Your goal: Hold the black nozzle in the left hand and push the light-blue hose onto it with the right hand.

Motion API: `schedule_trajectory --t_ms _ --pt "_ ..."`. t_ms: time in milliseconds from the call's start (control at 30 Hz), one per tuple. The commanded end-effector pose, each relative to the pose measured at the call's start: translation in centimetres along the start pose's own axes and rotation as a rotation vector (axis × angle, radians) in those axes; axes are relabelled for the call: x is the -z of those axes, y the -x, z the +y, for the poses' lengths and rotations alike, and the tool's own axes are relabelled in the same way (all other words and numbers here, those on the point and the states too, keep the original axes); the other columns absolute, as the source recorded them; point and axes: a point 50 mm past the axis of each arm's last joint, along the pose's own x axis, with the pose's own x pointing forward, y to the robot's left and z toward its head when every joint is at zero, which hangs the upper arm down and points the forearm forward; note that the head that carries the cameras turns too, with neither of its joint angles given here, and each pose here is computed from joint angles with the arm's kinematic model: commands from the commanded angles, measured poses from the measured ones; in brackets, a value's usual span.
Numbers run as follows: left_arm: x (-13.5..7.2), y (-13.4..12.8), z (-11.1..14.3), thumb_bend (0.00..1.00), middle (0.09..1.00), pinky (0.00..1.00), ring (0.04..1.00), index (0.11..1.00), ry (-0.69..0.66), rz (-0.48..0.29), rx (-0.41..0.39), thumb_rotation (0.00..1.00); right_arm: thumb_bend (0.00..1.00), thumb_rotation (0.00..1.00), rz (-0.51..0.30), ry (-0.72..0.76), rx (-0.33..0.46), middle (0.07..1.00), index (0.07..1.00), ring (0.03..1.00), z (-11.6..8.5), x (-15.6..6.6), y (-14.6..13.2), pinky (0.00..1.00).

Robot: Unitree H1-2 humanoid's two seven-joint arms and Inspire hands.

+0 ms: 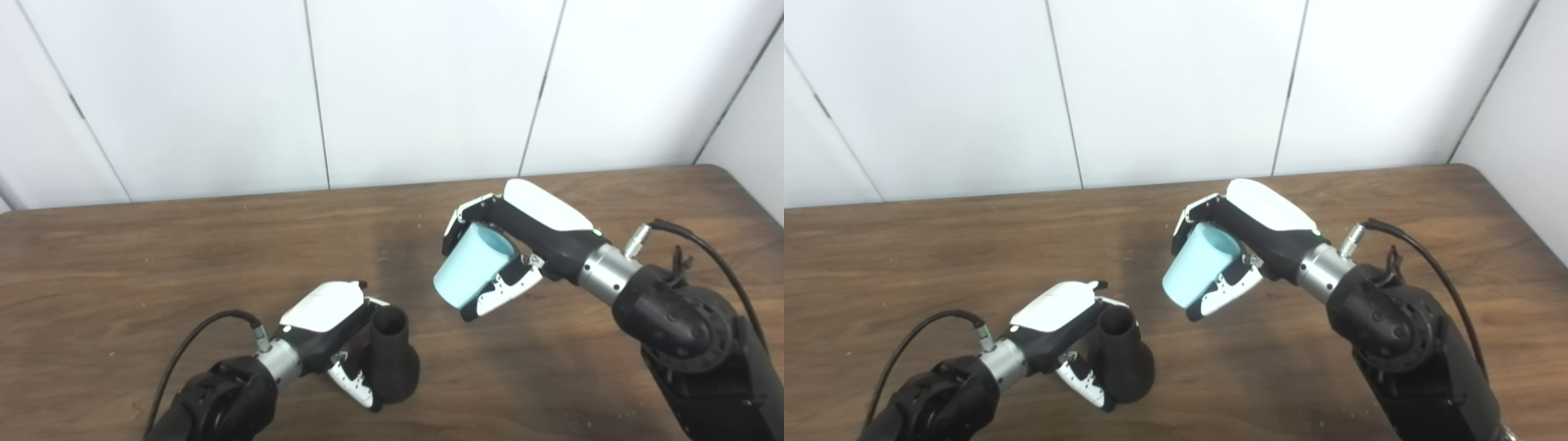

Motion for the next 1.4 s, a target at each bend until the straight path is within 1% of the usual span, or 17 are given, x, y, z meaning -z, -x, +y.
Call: schedule_trajectory --t_ms 0,100,300,400,533,667,900,1067,1367 --pt "0.4 -0.3 -4.5 0.51 0.537 1.00 0.715 0.458 0.060 0.043 0.214 0.00 0.50 0.00 -0.054 0.006 0.048 0.506 0.503 0.443 -0.7 -1.2 -0.1 0.30" --pt "0.2 -0.3 -4.6 0.51 0.540 1.00 0.725 0.455 0.071 0.046 0.211 0.00 0.50 0.00 -0.071 0.007 0.047 0.508 0.505 0.442 -0.2 -1.4 -0.5 0.30" --pt "0.1 -0.5 -5.0 0.51 0.547 1.00 0.696 0.456 0.083 0.056 0.207 0.00 0.50 0.00 -0.092 0.013 0.040 0.511 0.505 0.443 0.5 -1.7 -1.0 0.31" --pt "0.0 -0.5 -5.1 0.51 0.552 1.00 0.694 0.456 0.088 0.063 0.203 0.00 0.50 0.00 -0.107 -0.002 0.021 0.513 0.506 0.444 1.2 -1.8 -1.1 0.31" --pt "-0.2 -0.7 -5.3 0.51 0.548 1.00 0.717 0.446 0.091 0.065 0.198 0.00 0.50 0.00 -0.118 -0.018 -0.017 0.517 0.505 0.443 2.4 -1.8 -1.2 0.31" --pt "-0.3 -1.0 -5.5 0.51 0.540 1.00 0.706 0.451 0.086 0.055 0.194 0.00 0.50 0.00 -0.124 -0.025 -0.049 0.517 0.507 0.446 3.3 -2.0 -1.4 0.31" --pt "-0.3 -1.1 -5.6 0.51 0.540 1.00 0.723 0.452 0.076 0.045 0.198 0.00 0.50 0.00 -0.134 -0.049 -0.060 0.517 0.503 0.447 3.8 -2.5 -1.7 0.31" --pt "-0.2 -1.2 -5.7 0.51 0.541 1.00 0.722 0.449 0.067 0.047 0.202 0.00 0.50 0.00 -0.138 -0.061 -0.064 0.516 0.508 0.453 3.8 -2.6 -1.7 0.31" --pt "-0.4 -1.2 -5.8 0.51 0.540 1.00 0.727 0.447 0.064 0.045 0.210 0.00 0.50 0.00 -0.147 -0.053 -0.048 0.517 0.509 0.451 4.0 -3.3 -2.3 0.31"
